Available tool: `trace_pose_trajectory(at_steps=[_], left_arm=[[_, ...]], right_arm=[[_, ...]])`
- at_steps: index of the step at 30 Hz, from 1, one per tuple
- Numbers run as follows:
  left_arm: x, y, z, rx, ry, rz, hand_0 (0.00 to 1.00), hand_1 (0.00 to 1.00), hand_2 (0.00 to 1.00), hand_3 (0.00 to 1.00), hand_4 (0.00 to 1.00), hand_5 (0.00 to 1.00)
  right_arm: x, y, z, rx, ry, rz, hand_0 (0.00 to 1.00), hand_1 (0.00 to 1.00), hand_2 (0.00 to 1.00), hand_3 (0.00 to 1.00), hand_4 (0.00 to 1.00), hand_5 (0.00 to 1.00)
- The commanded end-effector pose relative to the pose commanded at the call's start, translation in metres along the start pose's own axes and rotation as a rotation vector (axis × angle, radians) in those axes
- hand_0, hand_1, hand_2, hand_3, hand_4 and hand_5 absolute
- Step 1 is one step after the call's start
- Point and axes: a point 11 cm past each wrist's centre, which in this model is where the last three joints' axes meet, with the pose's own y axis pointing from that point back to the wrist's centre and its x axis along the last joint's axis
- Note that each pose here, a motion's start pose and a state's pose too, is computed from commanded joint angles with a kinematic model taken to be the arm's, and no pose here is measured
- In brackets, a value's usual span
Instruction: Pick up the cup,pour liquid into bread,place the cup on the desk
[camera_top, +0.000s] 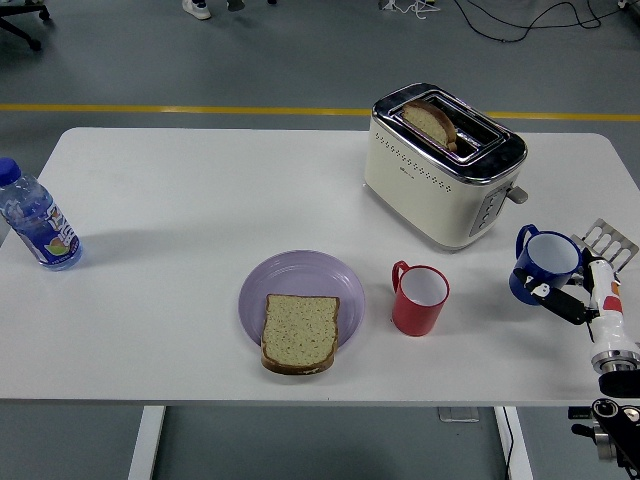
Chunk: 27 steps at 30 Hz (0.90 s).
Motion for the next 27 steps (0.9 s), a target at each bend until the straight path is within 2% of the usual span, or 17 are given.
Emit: trace_pose_trajectory(at_steps=[16, 27], left_arm=[[-0.003, 0.000, -0.002, 0.004, -0.002, -0.006, 0.674, 0.739, 0.747, 0.641, 0.405, 0.998], [-0.002, 0.000, -0.001, 0.003, -0.003, -0.005, 0.674, 0.740, 0.747, 0.642, 0.404, 0.998]], right_arm=[[-0.013, 0.005, 0.021, -0.063, 0.001, -0.040, 0.398, 0.344, 0.501, 0.555, 0.661, 0.002], [-0.019, 0.003, 0.029, -0.087, 0.003, -0.058, 0.409, 0.346, 0.502, 0.555, 0.660, 0.002]])
